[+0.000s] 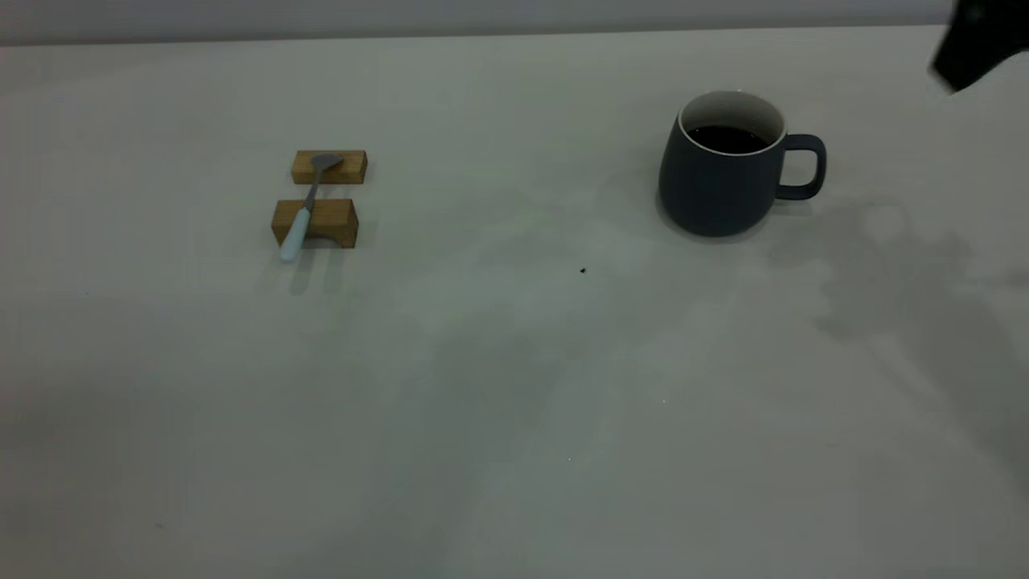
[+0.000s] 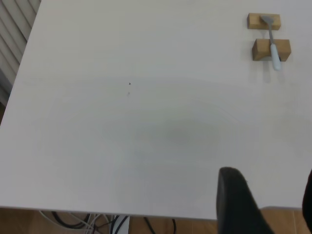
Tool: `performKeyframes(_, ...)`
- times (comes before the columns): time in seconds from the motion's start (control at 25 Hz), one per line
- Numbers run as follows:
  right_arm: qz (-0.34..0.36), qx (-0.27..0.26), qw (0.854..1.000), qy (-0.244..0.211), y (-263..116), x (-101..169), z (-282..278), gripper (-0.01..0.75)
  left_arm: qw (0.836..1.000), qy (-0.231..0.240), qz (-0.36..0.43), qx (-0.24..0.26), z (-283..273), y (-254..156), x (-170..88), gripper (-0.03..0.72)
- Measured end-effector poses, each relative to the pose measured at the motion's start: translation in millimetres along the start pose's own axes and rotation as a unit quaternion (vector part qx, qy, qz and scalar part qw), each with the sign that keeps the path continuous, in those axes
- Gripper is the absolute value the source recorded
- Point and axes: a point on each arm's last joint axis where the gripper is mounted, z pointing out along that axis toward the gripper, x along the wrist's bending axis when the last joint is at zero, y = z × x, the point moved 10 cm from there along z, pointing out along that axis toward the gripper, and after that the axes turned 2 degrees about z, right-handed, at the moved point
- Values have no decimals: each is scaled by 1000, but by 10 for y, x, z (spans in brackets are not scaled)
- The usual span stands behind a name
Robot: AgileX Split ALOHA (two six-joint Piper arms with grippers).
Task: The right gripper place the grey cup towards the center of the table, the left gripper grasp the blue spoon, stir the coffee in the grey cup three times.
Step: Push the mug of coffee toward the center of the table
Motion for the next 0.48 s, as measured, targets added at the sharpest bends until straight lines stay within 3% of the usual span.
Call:
performKeyframes(0.16, -114, 3, 993, 14, 182, -99, 463, 583, 1000, 0, 0, 0, 0, 0, 0, 403)
performKeyframes(0.36, -302, 2, 953, 29, 257, -180, 917, 582, 1000, 0, 0, 0, 0, 0, 0, 403)
performKeyframes(0.48, -341, -9, 939, 39, 258, -200, 1069, 582, 1000, 0, 0, 0, 0, 0, 0, 403)
